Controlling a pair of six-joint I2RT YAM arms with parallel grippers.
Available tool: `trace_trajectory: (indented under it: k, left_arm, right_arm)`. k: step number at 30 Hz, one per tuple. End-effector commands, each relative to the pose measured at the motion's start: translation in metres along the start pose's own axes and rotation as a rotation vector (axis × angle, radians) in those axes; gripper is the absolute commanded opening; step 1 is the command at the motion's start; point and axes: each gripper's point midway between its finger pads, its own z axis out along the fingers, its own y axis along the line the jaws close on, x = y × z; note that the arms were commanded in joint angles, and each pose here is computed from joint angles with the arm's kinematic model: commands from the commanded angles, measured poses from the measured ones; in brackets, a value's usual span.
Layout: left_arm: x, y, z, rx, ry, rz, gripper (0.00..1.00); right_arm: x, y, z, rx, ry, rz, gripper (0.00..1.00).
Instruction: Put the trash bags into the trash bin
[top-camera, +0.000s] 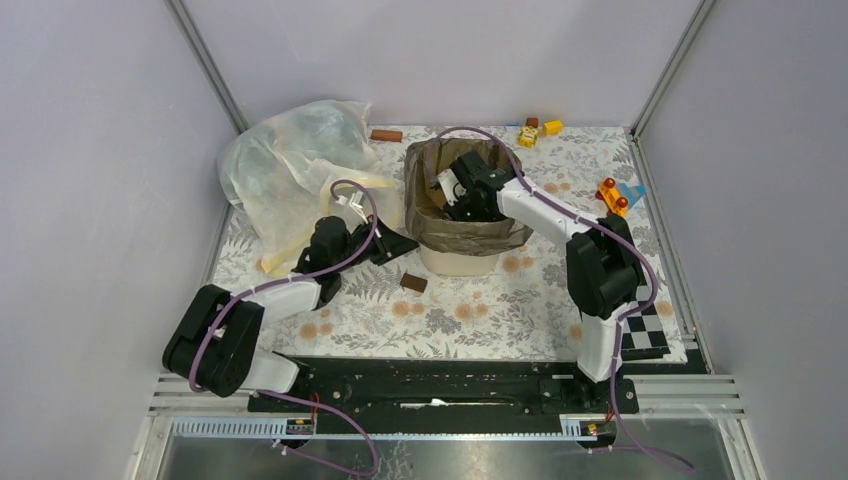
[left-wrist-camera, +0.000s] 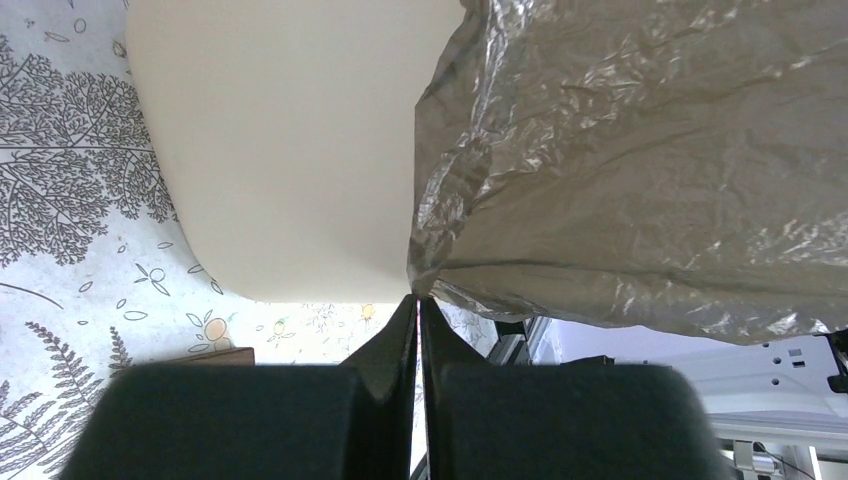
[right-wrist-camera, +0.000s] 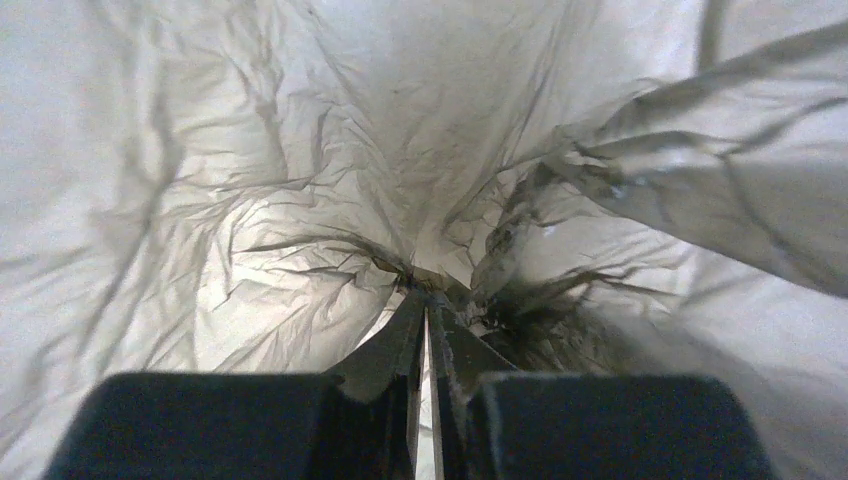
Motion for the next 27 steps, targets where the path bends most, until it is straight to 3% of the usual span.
trace_trajectory:
  k: [1,15,23,27]
  left_arm:
    - [-0.021,-0.02,-0.004,0.039,-0.058,0.073,0.03]
    - [-0.068,-0.015,-0.037,-0.021,-0.177,0.114,0.06]
    - [-0.134,-0.05,-0.031,0.024,-0.336,0.144,0.47]
    - [-0.171,-0.077,-0.017,0.076,-0.374,0.168,0.55]
  right_arm:
    - [-0.028,-0.002,-0.037,0.028,-0.1,0.014,0.12]
    - [-0.077,-0.014,-0.134,0.154,-0.357,0.084,0.17]
    - [-0.094,-0.042,-0.21,0.343,-0.594,0.213,0.23]
    - [-0.089,-0.071,-0.246,0.39,-0.752,0.387,0.23]
